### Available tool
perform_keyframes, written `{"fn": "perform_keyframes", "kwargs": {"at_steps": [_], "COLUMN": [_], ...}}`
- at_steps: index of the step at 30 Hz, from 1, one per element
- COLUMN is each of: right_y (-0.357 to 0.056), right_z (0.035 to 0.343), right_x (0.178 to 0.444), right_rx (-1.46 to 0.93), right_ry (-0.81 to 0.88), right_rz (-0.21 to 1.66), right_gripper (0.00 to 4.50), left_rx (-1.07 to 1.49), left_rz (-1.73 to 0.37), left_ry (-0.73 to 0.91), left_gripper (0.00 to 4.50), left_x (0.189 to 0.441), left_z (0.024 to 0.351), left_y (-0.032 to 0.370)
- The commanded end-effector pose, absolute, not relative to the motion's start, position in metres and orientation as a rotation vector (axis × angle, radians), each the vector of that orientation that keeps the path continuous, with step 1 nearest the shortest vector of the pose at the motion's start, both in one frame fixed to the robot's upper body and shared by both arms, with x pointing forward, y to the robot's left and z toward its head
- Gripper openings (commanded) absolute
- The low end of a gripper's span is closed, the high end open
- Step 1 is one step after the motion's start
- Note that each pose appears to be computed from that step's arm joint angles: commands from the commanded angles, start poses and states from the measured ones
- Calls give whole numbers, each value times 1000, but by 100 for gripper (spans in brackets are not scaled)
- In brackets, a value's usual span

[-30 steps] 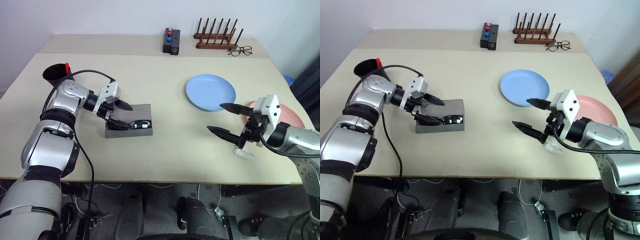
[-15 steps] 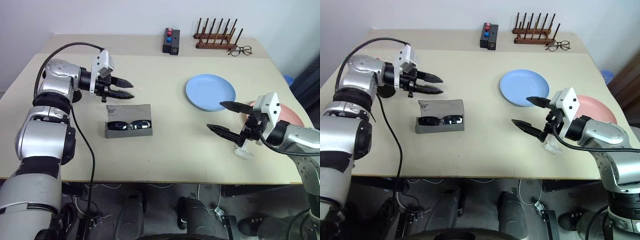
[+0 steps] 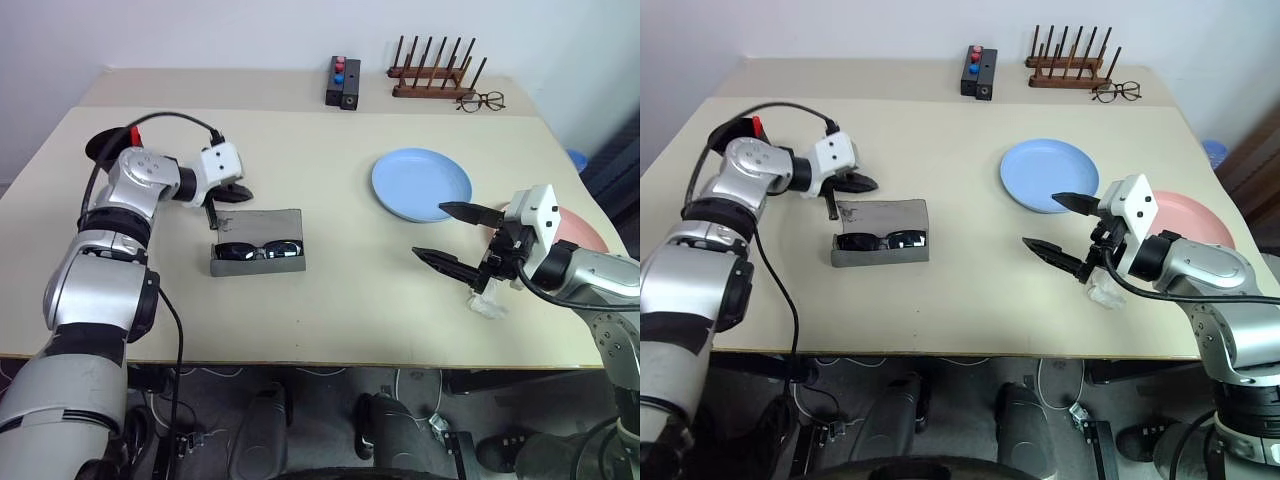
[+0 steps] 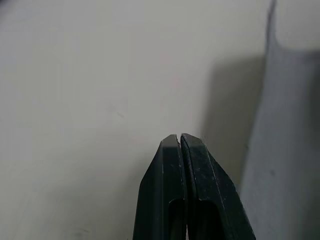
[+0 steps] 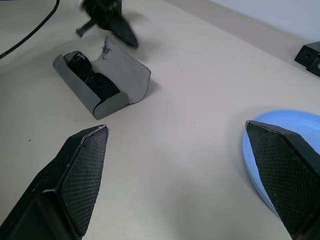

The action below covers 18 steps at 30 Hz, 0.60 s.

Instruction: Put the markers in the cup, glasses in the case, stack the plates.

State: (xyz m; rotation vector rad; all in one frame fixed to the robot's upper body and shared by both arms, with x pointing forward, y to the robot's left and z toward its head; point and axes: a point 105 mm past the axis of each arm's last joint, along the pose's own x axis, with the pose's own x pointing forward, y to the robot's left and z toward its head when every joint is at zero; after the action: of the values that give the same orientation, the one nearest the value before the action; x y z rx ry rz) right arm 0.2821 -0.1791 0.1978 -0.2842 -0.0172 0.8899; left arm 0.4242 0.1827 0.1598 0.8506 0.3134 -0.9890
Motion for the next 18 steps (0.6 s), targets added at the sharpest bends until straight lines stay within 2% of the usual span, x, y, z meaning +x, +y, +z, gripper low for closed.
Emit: {"fn": "perform_keyframes", "kwargs": {"at_steps": [1, 13, 18], "right_y": [-178, -179, -179], "right_z": [208, 207, 207], "right_x": [281, 282, 283], "right_rx": [-303, -301, -301], "right_ry": [-58, -63, -65], "right_rz": [887, 880, 881], "right_gripper": [450, 450, 450], "left_rx": [860, 670, 714], "left_rz": [-1013, -1322, -1375], "left_ry": [343, 394, 386], "left_gripper": [2, 2, 2], "left_x": [422, 389, 383], "left_z": [162, 171, 168], "left_y": [183, 179, 179]}}
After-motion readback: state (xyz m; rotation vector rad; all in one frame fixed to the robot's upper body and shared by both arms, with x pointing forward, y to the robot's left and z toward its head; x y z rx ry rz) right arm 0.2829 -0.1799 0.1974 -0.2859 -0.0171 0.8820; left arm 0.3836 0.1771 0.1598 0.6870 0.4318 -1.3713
